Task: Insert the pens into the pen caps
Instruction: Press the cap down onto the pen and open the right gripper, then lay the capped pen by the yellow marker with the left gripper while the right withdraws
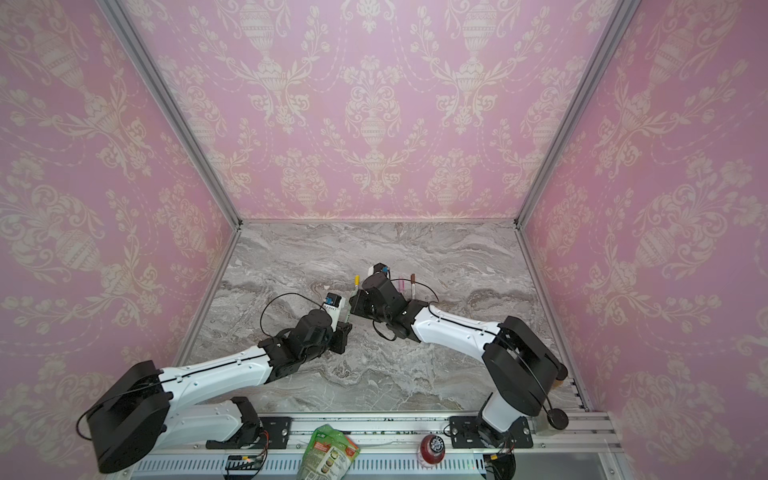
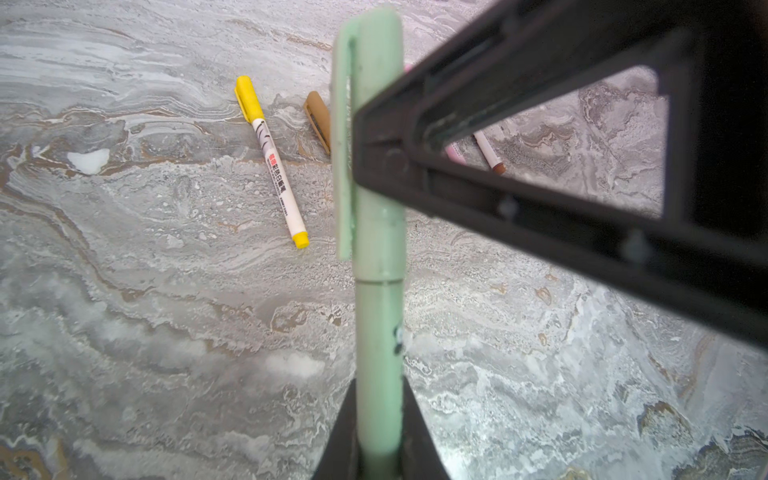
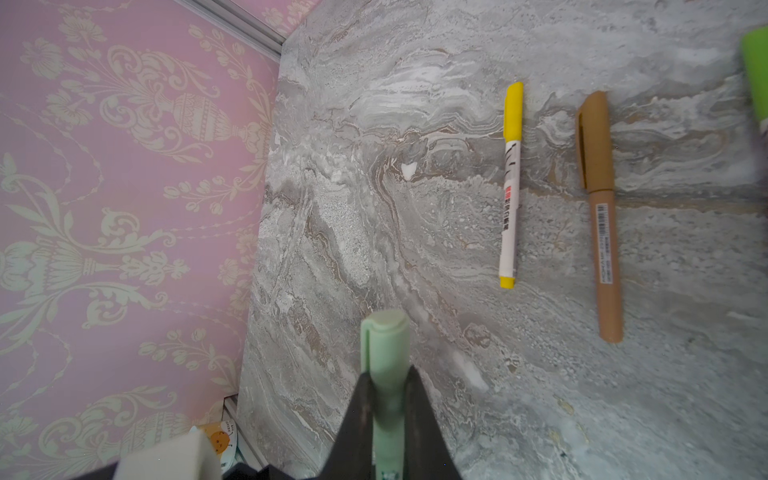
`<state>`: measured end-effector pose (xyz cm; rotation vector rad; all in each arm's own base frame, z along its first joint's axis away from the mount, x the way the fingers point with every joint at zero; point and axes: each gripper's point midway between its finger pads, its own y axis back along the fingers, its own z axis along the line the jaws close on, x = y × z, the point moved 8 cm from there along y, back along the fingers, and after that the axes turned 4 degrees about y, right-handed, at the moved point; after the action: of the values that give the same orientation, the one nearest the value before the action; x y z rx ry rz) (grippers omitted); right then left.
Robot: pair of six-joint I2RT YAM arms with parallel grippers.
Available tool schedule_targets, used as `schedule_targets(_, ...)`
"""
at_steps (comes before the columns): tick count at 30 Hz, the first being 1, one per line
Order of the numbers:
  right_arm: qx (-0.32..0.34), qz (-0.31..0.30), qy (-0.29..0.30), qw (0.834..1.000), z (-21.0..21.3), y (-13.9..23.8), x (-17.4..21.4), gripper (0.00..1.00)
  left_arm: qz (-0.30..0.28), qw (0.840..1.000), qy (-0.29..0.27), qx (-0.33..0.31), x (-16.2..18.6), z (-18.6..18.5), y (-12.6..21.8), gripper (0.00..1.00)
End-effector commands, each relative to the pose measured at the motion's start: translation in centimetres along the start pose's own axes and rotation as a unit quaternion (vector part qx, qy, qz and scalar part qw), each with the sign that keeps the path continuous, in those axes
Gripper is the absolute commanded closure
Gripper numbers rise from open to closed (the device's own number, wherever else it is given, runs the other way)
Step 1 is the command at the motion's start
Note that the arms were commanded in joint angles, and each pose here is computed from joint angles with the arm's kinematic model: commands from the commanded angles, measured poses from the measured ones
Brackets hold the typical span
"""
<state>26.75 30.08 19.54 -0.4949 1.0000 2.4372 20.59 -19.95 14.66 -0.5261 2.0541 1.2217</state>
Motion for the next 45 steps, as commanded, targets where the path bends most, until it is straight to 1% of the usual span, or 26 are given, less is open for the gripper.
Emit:
schedule_targets(1, -0.025, 0.198, 0.026, 0.980, 1.2, 0.7, 7.3, 1.00, -0.180, 0.980, 0.007, 0.084, -8.1, -3.5, 2.4, 1.00)
schedule_targets(7, -0.038, 0.157, 0.021, 0.987, 1.7, 1.8, 3.1, 1.00, -0.162, 0.985, 0.014, 0.061, -6.6, -2.2, 2.9, 1.00)
schedule_targets(10, -0.052, 0.126, 0.025, 0.990, 2.4, 2.9, 0.2, 0.95, -0.138, 0.989, 0.023, 0.037, -5.4, -1.2, 3.0, 1.00)
schedule_targets(11, -0.058, 0.114, 0.028, 0.991, 2.7, 3.5, -0.9, 0.92, -0.127, 0.991, 0.028, 0.029, -4.9, -0.8, 3.0, 1.00)
schedule_targets(12, -0.063, 0.102, 0.032, 0.992, 2.9, 4.0, -1.8, 0.86, -0.117, 0.992, 0.034, 0.020, -4.5, -0.4, 2.9, 1.00)
schedule_targets(15, -0.076, 0.065, 0.046, 0.994, 3.5, 6.0, -4.0, 0.66, -0.089, 0.995, 0.048, -0.006, -3.4, 0.5, 2.6, 1.00)
schedule_targets(17, -0.080, 0.039, 0.054, 0.995, 3.6, 7.5, -4.9, 0.58, -0.073, 0.996, 0.053, -0.022, -3.1, 0.9, 2.4, 1.00)
schedule_targets(19, -0.073, 0.017, 0.060, 0.995, 3.1, 8.8, -5.4, 0.54, -0.058, 0.996, 0.059, -0.038, -3.1, 1.2, 2.1, 1.00)
schedule_targets(24, -0.019, -0.005, 0.055, 0.998, 0.2, 10.6, -5.2, 0.53, -0.018, 0.993, 0.088, -0.079, -3.5, 2.2, 0.2, 1.00)
schedule_targets(27, 0.009, -0.004, 0.046, 0.999, -1.7, 10.8, -4.6, 0.54, 0.000, 0.990, 0.107, -0.096, -4.0, 2.7, -1.3, 1.00)
schedule_targets(30, 0.023, -0.001, 0.035, 0.999, -3.2, 10.8, -4.2, 0.54, 0.014, 0.986, 0.127, -0.107, -4.6, 3.2, -2.7, 1.00)
schedule_targets(33, 0.029, -0.002, 0.029, 0.999, -4.1, 11.0, -4.1, 0.54, 0.027, 0.984, 0.144, -0.106, -5.8, 3.4, -4.2, 1.00)
schedule_targets(40, 0.028, -0.001, 0.018, 0.999, -5.6, 10.9, -4.0, 0.53, 0.067, 0.973, 0.181, -0.125, -6.7, 5.1, -7.5, 1.00)
schedule_targets(45, 0.022, 0.001, 0.008, 1.000, -6.4, 10.8, -4.1, 0.54, 0.103, 0.968, 0.173, -0.149, -6.4, 5.8, -9.4, 1.00)
